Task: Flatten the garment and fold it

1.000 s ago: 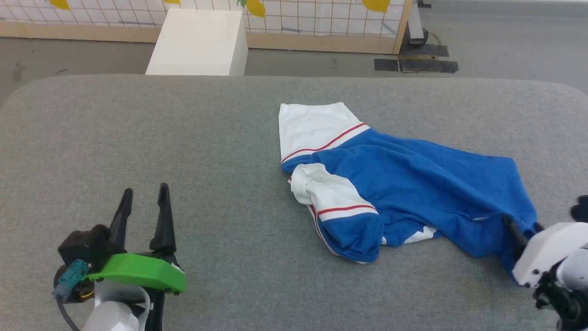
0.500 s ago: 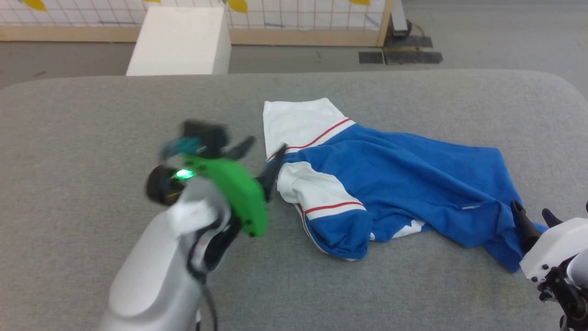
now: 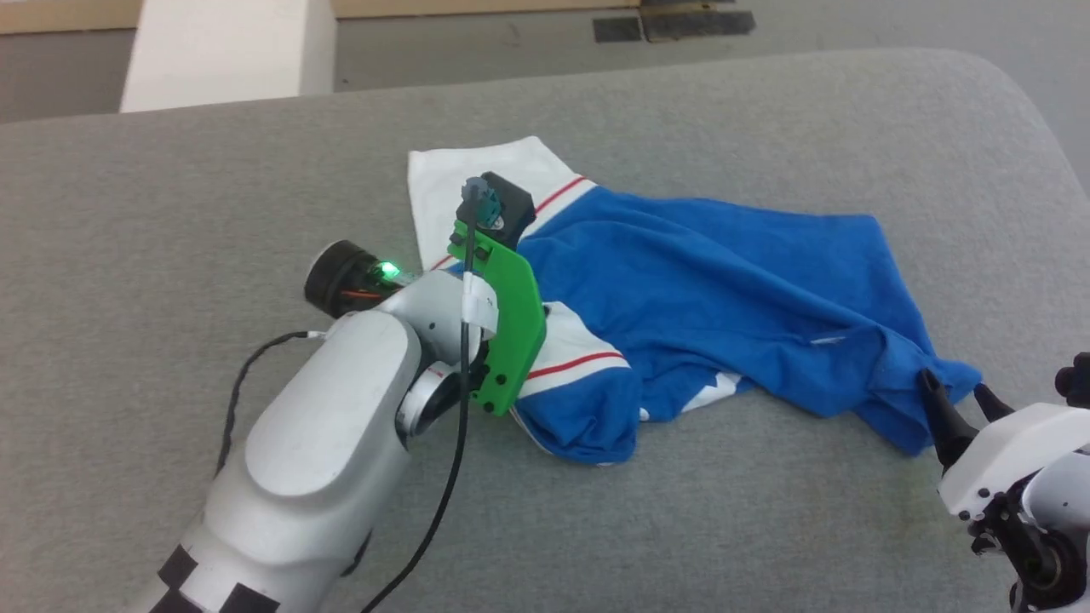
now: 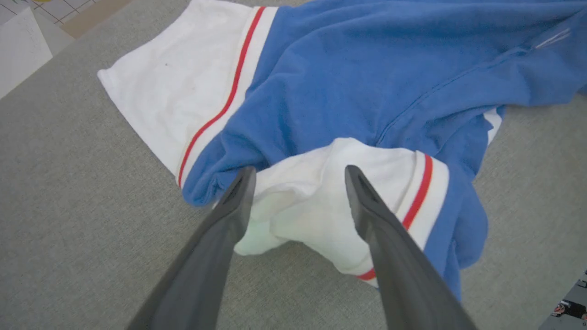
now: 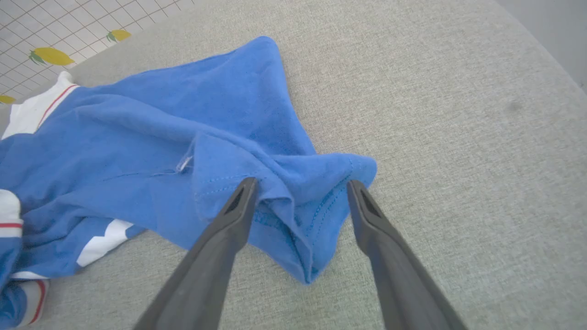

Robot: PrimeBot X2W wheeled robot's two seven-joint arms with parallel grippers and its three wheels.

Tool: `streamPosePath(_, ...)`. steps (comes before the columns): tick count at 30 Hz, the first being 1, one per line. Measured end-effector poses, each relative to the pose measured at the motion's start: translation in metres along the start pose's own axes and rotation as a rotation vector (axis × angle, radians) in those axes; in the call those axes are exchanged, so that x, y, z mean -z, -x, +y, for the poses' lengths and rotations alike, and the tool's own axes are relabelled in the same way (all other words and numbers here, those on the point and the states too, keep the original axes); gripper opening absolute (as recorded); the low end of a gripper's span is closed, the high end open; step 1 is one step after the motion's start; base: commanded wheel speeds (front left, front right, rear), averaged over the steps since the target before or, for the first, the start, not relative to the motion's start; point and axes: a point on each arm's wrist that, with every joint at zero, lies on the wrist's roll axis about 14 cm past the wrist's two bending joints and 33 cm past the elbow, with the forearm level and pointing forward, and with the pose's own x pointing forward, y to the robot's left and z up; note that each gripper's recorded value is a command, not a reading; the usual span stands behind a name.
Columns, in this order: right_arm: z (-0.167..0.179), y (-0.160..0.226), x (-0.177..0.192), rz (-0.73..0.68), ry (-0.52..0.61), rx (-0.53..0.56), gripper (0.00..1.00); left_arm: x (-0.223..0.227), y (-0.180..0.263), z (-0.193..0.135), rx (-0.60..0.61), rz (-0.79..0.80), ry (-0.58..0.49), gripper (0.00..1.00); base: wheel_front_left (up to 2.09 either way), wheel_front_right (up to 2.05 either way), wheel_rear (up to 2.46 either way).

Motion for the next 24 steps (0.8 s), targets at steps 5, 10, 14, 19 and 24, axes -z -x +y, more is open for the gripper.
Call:
streamPosePath(5,-0.009,0.000,0.006,0.014,-0.008,0.026,1.00,0.017,-0.014,0.005,-0.009,0.079,0.013,1.00,0.00,0.00,0.00)
streamPosePath(10,-0.008,-0.003,0.007,0.017,-0.005,0.025,1.00,0.023,-0.016,0.008,-0.017,0.100,0.027,0.00,0.00,0.00,0.00)
streamPosePath(14,0.001,-0.008,0.006,0.018,0.003,0.001,1.00,0.030,-0.012,0.011,-0.025,0.129,0.027,0.00,0.00,0.00,0.00)
streamPosePath(19,0.016,-0.013,0.004,0.017,0.013,-0.038,1.00,0.019,-0.005,0.013,-0.023,0.062,0.062,0.00,0.00,0.00,0.00)
streamPosePath(24,0.024,-0.015,0.002,0.012,0.017,-0.060,1.00,-0.012,0.011,0.019,-0.018,-0.091,0.136,0.00,0.00,0.00,0.00)
